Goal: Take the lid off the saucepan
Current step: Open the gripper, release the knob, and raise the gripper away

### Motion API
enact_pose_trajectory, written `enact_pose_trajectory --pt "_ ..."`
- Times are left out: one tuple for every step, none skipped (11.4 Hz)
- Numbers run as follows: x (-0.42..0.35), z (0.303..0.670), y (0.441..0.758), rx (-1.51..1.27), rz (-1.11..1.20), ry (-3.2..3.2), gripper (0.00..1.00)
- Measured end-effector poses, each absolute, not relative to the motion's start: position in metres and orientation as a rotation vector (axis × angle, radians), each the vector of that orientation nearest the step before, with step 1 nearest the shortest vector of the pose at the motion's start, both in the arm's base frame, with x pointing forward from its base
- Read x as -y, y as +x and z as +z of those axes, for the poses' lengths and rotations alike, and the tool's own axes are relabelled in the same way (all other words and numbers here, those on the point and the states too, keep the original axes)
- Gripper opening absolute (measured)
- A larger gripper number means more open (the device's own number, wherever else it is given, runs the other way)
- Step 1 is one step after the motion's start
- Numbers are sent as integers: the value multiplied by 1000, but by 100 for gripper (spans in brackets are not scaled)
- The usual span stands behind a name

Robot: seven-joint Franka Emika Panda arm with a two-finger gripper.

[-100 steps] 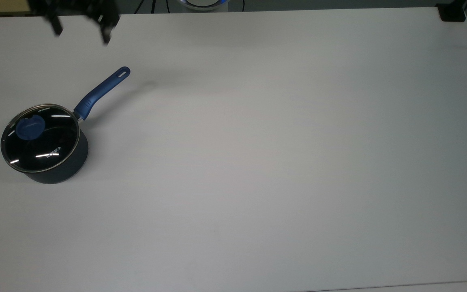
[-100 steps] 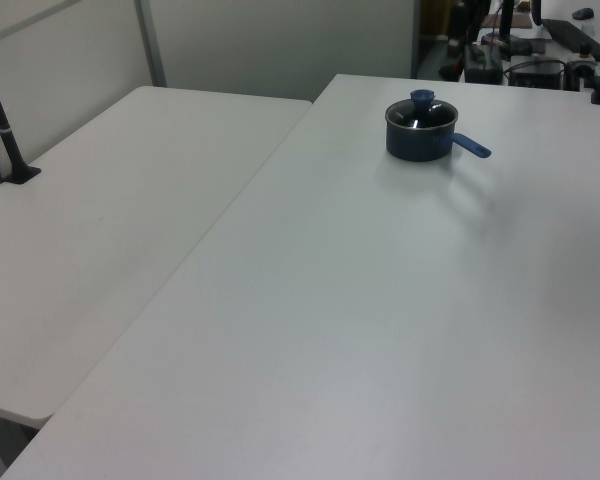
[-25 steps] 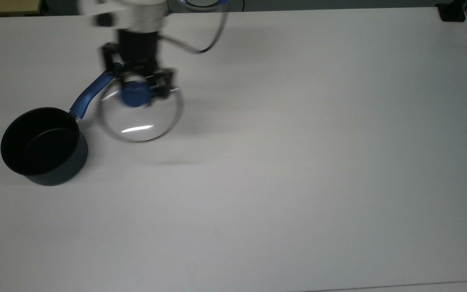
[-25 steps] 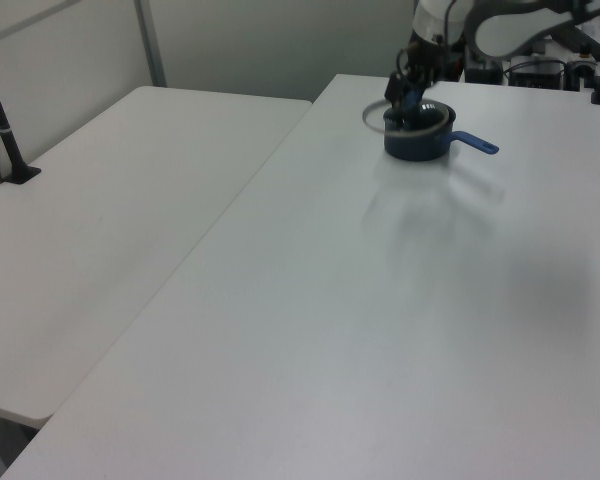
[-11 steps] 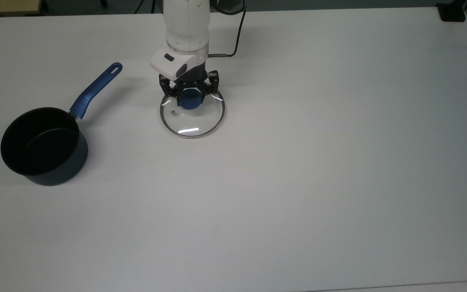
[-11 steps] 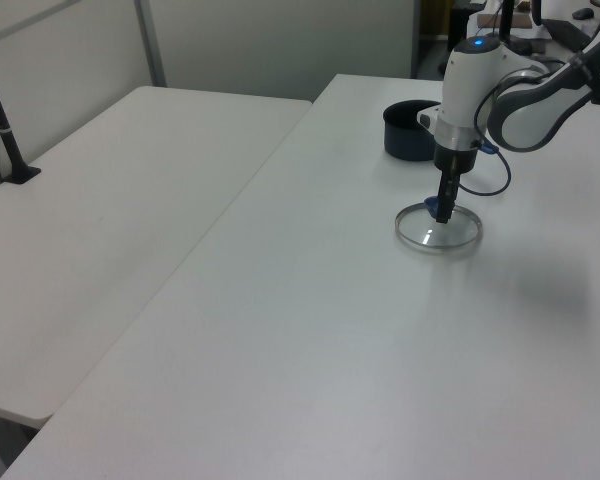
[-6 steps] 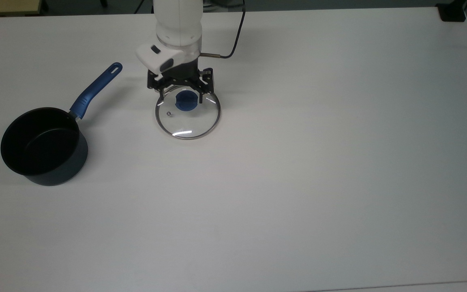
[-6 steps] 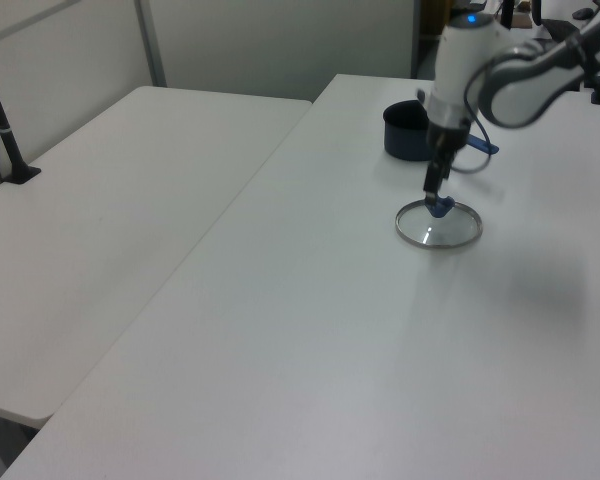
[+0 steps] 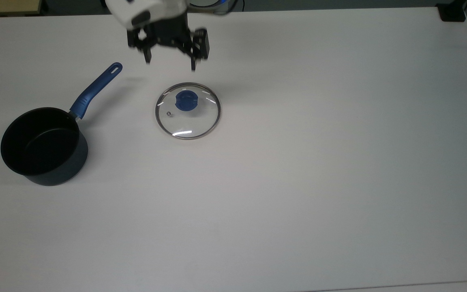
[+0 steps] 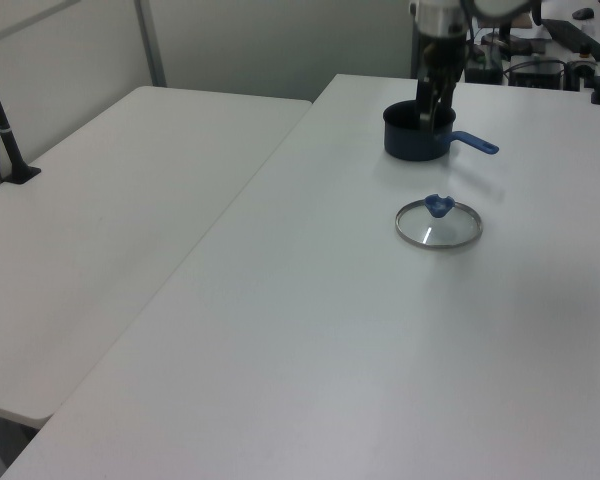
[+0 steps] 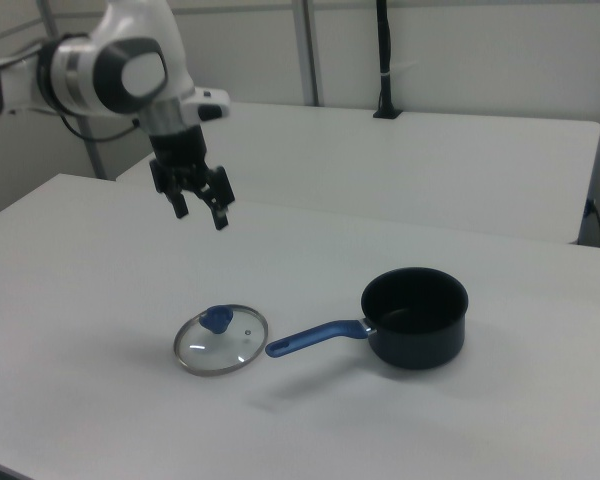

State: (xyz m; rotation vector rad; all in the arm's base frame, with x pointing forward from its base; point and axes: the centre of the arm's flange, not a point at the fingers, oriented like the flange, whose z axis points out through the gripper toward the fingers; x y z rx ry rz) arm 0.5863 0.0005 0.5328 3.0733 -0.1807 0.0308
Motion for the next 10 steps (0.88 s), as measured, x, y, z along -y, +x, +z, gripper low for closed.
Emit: enact_pose_trajectory --pt "-1 552 581 197 38 3076 100" --pt "2 569 576 231 73 3091 100" --pt "8 584 570 278 110 3120 100" --pt "15 598 563 311 146 3140 100" --pt "21 609 557 301 176 3151 100" --pt "23 616 553 226 194 3157 100" --pt "24 617 552 144 200 3159 100" --pt "24 617 552 92 199 3159 100" --pt "24 616 552 76 197 3158 100" --pt "24 616 552 64 197 3158 100"
